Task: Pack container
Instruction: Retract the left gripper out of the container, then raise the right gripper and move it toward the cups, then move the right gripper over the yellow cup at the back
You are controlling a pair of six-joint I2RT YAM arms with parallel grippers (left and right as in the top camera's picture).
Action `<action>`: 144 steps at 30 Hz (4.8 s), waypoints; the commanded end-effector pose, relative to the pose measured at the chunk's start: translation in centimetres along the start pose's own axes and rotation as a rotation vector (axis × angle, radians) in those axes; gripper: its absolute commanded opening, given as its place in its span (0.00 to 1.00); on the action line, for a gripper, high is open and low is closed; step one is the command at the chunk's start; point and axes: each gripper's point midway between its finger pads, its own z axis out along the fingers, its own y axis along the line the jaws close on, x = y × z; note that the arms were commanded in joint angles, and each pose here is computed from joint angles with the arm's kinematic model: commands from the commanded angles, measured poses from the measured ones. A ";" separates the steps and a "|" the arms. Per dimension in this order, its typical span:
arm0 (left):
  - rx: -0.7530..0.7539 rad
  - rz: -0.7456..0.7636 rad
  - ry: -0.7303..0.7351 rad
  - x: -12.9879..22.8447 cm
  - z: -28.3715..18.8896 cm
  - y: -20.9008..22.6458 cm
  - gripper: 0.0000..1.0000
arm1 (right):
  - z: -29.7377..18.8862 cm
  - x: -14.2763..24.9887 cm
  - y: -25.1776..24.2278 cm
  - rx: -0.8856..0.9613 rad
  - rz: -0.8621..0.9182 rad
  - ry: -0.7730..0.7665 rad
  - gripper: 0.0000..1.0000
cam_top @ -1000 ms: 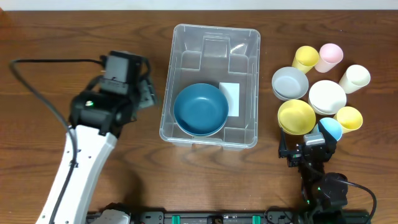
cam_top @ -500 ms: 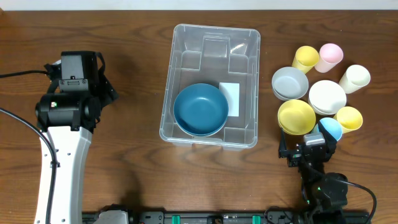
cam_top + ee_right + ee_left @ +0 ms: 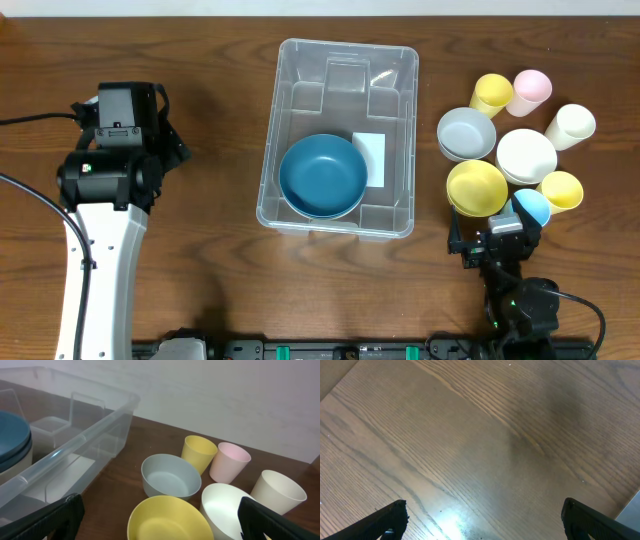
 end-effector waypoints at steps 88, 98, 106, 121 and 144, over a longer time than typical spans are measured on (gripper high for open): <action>-0.020 0.001 -0.015 -0.2 -0.2 0.5 0.98 | -24.2 -22.8 5.5 -0.319 -0.342 -1.545 0.99; -0.020 0.001 -0.015 -0.2 -0.2 0.5 0.98 | -24.1 -24.1 1.2 -0.112 -0.143 -1.554 0.99; -0.020 0.001 -0.015 -0.2 -0.2 0.5 0.98 | -22.6 -24.1 -3.9 0.122 0.093 -1.488 0.99; -0.020 0.001 -0.015 -0.2 -0.2 0.5 0.98 | -20.6 -21.9 -9.8 0.413 0.355 -1.352 0.99; -0.020 0.001 -0.015 -0.2 -0.2 0.5 0.98 | -3.4 -6.8 -9.0 0.501 0.201 -0.310 0.99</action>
